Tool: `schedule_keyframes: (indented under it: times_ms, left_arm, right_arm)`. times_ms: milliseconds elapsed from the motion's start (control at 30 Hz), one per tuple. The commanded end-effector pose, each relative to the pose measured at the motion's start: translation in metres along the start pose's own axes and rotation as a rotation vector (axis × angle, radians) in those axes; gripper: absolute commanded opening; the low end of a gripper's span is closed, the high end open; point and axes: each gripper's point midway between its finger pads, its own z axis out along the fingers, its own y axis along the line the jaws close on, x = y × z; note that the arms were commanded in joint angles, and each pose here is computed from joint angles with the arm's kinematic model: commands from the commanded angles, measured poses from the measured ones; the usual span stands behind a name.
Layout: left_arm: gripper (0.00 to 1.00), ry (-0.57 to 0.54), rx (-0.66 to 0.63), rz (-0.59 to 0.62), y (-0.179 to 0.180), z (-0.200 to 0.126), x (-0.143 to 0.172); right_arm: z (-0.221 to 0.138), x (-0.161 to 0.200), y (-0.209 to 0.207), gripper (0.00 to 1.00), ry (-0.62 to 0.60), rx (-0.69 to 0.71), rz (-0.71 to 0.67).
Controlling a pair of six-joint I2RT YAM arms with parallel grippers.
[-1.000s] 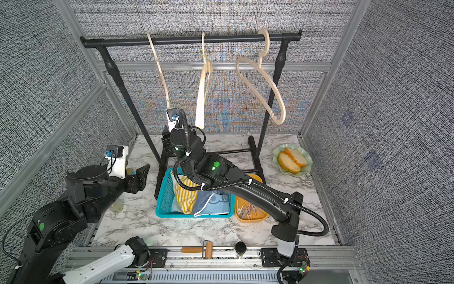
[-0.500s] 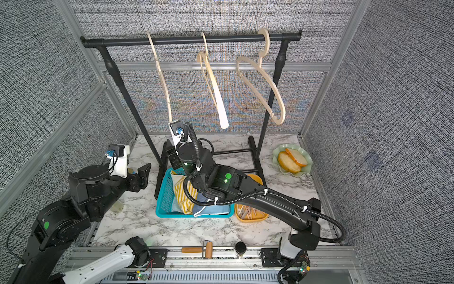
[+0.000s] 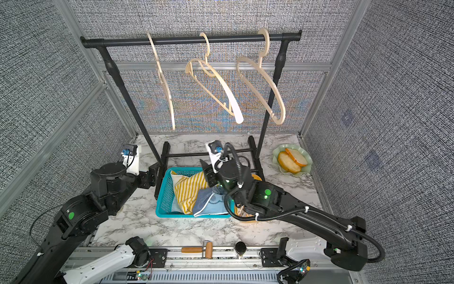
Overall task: Remove the clothespins securing towels to the hanger
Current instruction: Place the hanger on the clothesline.
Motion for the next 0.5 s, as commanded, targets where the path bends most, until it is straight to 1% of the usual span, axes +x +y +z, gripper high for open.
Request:
schedule_keyframes:
  times_ms: [0, 67, 133, 200, 267, 333, 400, 467]
  left_arm:
    - [0.82, -0.052, -0.005, -0.02, -0.005, 0.01, -0.009]
    - [0.84, -0.064, -0.011, -0.029, -0.007, 0.018, -0.004]
    - [0.86, -0.072, -0.013, -0.035, -0.01, 0.028, 0.003]
    - [0.92, -0.073, -0.008, -0.044, -0.015, 0.037, 0.012]
    - [0.95, -0.072, 0.008, -0.048, -0.022, 0.047, 0.02]
    - [0.98, -0.064, 0.003, -0.051, -0.025, 0.057, 0.027]
    - [1.0, -0.053, -0.039, -0.066, -0.02, 0.068, 0.036]
    - [1.0, -0.056, -0.075, -0.096, -0.01, 0.076, 0.041]
  right_arm:
    - [-0.012, 0.02, -0.032, 0.55, 0.045, 0.001, 0.126]
    - [-0.023, 0.032, -0.062, 0.57, 0.046, 0.041, 0.156]
    - [-0.034, 0.044, -0.091, 0.64, 0.05, 0.103, 0.16]
    - [-0.04, 0.06, -0.12, 0.77, 0.091, 0.173, 0.184]
    - [-0.042, 0.072, -0.146, 0.79, 0.124, 0.229, 0.235]
    - [-0.04, 0.085, -0.161, 0.82, 0.152, 0.231, 0.271]
    - [-0.037, 0.099, -0.179, 0.84, 0.181, 0.256, 0.317]
    - [-0.036, 0.11, -0.2, 0.87, 0.192, 0.312, 0.36]
